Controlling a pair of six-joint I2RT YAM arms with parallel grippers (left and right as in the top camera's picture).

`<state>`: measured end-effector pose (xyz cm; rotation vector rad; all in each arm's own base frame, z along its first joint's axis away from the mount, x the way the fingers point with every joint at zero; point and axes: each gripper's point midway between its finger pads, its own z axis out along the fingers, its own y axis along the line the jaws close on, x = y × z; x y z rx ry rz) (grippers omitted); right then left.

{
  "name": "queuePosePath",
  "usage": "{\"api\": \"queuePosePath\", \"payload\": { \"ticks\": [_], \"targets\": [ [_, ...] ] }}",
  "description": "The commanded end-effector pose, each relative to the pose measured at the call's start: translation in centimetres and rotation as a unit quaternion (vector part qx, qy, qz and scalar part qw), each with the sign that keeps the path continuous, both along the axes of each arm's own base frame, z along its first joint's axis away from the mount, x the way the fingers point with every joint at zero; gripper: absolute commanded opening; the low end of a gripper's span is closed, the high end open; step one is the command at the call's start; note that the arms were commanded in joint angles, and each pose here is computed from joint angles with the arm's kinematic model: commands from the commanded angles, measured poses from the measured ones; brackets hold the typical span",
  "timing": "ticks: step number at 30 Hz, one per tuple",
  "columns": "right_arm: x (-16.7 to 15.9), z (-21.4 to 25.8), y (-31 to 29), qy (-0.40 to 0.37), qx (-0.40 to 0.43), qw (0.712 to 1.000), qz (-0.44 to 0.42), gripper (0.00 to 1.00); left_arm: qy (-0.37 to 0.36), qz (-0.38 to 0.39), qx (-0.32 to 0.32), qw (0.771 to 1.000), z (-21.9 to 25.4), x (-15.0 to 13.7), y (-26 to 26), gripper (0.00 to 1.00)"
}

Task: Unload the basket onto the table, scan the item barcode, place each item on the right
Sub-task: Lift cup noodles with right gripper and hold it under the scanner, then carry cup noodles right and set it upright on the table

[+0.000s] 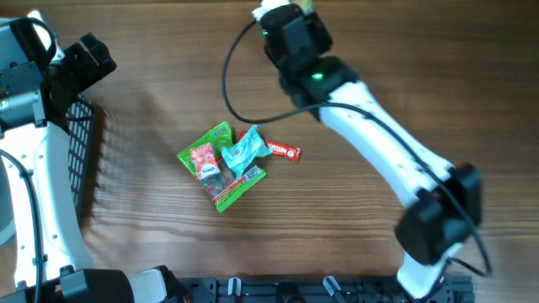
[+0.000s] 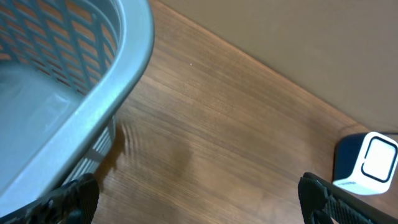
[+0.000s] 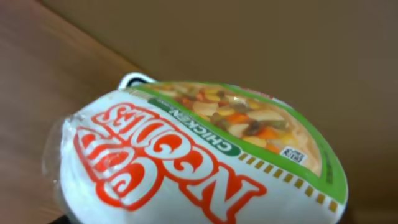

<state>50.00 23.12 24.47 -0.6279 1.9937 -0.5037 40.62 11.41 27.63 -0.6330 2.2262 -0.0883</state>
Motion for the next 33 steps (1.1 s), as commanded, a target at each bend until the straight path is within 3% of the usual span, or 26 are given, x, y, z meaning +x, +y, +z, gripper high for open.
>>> {"api": "queuePosePath", "payload": {
  "ticks": [1, 4, 8, 14, 19, 24, 28, 33],
  "targets": [
    [3.3, -1.4, -0.9, -0.05, -0.142, 0.988, -0.038, 0.59, -0.01, -0.001, -0.001, 1.0, 0.7, 0.1, 0.0, 1.0],
    [5.5, -1.7, 0.3, -0.096, -0.18, 0.978, -0.031, 0.58, -0.01, -0.001, -0.001, 1.0, 0.7, 0.1, 0.0, 1.0],
    [7.4, -1.6, 1.9, -0.163, -0.168, 0.972, -0.024, 0.57, -0.01, -0.001, -0.001, 1.0, 0.7, 0.1, 0.0, 1.0],
    [9.1, -6.2, 3.4, -0.173, -0.124, 0.977, 0.001, 0.57, -0.01, -0.001, 0.0, 1.0, 0.7, 0.1, 0.0, 1.0],
    [9.0, -4.4, 1.2, -0.189, -0.108, 0.974, -0.056, 0.53, -0.01, -0.001, 0.0, 1.0, 0.7, 0.1, 0.0, 1.0],
    [6.2, 3.1, -1.1, -0.191, -0.091, 0.973, -0.096, 0.54, -0.01, -0.001, -0.001, 1.0, 0.7, 0.1, 0.0, 1.0],
    [1.6, 9.3, -3.6, -0.169, -0.003, 0.979, -0.112, 0.54, -0.01, -0.001, -0.001, 1.0, 0.7, 0.1, 0.0, 1.0],
    [-7.6, 10.2, -6.6, 0.012, 0.198, 0.979, -0.053, 0.5, -0.01, -0.001, -0.001, 1.0, 0.7, 0.1, 0.0, 1.0]
  ]
}}
